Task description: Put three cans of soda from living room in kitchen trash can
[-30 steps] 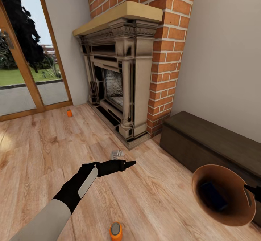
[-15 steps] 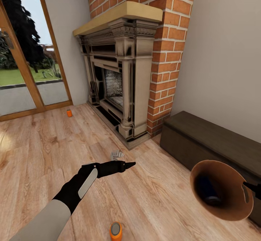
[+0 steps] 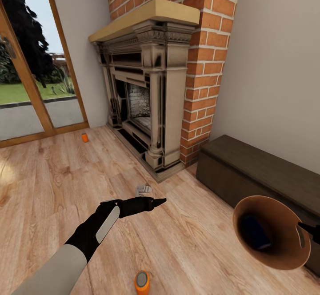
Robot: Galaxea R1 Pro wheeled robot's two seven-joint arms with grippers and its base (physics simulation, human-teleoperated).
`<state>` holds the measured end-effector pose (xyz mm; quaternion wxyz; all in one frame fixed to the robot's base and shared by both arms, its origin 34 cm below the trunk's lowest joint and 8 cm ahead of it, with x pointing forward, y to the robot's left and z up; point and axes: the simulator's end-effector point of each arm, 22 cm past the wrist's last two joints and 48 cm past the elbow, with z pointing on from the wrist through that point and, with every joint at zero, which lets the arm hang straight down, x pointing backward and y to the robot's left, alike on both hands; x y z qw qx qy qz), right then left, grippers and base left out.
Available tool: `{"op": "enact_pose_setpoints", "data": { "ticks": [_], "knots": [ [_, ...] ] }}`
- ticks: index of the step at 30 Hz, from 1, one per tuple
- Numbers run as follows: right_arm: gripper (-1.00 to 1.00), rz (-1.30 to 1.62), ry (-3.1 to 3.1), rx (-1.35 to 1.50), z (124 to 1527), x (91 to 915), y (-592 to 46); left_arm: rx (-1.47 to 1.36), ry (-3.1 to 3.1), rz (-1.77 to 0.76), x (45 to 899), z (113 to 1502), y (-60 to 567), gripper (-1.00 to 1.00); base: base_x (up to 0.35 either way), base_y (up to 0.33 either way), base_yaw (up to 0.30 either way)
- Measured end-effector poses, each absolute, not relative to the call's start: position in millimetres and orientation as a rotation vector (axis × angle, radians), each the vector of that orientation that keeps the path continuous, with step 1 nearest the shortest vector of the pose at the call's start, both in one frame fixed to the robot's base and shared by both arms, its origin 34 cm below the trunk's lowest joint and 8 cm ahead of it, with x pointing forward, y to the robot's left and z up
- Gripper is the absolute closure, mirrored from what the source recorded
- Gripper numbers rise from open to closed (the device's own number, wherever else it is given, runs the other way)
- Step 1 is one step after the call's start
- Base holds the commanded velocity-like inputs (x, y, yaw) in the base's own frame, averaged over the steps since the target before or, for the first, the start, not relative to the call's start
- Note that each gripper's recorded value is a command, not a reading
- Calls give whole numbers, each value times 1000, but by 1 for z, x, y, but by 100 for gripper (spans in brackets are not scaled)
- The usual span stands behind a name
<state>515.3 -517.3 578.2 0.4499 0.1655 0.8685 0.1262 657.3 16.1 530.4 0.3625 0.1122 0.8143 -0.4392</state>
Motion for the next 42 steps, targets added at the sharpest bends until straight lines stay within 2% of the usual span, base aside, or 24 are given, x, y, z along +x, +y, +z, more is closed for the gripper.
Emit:
{"op": "enact_pose_setpoints", "data": {
  "ticks": [42],
  "knots": [
    [100, 294, 2189, 416, 563, 517, -519, 311, 2154, -1102, 655, 498, 23, -100, 0, 0, 0]
  ]
}}
